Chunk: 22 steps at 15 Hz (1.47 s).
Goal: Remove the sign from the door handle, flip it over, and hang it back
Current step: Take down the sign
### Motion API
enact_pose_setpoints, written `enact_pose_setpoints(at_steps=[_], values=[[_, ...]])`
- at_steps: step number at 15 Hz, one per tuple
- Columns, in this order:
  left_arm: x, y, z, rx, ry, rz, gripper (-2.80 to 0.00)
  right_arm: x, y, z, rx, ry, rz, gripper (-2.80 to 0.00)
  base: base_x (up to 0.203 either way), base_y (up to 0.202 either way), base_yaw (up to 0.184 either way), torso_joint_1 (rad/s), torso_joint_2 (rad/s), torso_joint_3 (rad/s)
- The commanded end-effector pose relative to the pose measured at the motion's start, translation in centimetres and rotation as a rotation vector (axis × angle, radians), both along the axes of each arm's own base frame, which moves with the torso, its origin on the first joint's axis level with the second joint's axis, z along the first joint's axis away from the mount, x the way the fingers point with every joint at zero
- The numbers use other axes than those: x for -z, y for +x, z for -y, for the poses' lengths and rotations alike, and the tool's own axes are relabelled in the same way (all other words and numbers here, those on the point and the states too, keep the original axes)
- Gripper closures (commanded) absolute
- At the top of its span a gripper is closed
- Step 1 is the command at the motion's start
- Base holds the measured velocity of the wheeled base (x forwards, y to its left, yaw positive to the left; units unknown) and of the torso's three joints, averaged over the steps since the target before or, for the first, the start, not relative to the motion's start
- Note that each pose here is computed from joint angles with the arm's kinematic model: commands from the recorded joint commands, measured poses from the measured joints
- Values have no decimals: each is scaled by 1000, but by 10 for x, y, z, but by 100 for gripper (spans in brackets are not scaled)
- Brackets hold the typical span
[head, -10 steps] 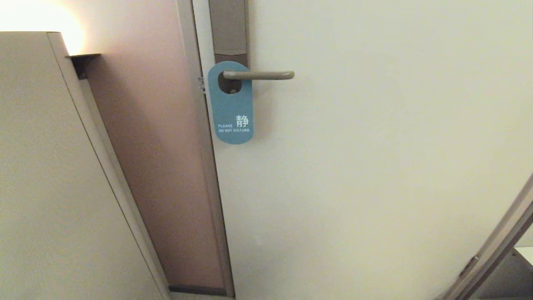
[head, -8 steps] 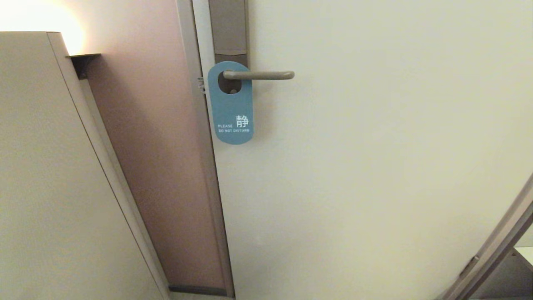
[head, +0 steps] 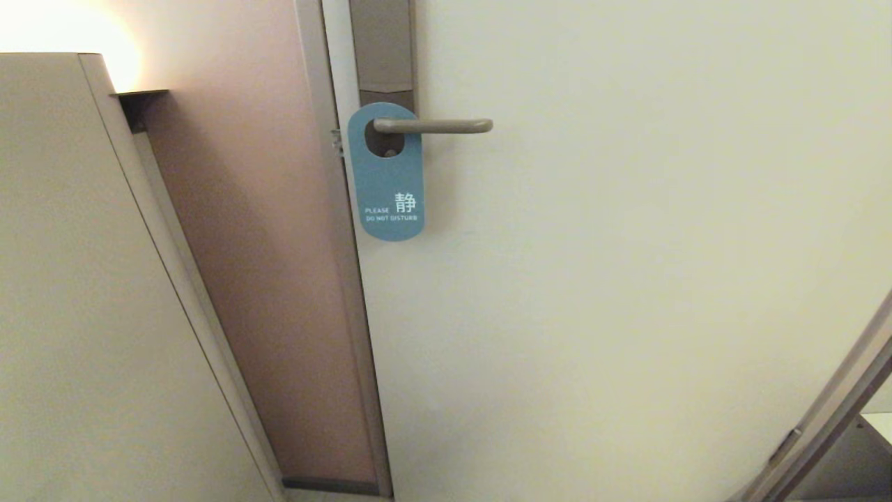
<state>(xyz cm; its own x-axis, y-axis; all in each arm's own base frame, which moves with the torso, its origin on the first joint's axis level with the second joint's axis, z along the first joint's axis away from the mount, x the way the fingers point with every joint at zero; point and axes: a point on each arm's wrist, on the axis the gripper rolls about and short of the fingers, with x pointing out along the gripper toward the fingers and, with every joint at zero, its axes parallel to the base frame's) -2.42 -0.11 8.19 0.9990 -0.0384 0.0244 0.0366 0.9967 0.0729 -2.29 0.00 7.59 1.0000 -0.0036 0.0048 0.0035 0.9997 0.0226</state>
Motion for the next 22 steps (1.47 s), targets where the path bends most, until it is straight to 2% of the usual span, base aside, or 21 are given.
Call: enact_pose_setpoints(at_steps=[1,3,6,9,12,15,22], values=[[-15,-3,1,28,-2,40,0,0,0,0,0,0,0,0,0,0,0,0,0,0],[-39,1,1,72,-10,20,0,0,0,0,-1,0,0,0,0,0,0,0,0,0],[-89,21,2,127,-37,-24,0,0,0,0,-1,0,0,0,0,0,0,0,0,0],[-144,57,5,203,-88,-53,0,0,0,0,0,0,0,0,0,0,0,0,0,0],[-175,101,14,272,-113,-80,0,0,0,0,-1,0,0,0,0,0,0,0,0,0],[-183,140,23,342,-111,-101,0,0,0,0,-1,0,0,0,0,0,0,0,0,0],[-168,200,34,387,-101,-159,0,0,0,0,-1,0,0,0,0,0,0,0,0,0]])
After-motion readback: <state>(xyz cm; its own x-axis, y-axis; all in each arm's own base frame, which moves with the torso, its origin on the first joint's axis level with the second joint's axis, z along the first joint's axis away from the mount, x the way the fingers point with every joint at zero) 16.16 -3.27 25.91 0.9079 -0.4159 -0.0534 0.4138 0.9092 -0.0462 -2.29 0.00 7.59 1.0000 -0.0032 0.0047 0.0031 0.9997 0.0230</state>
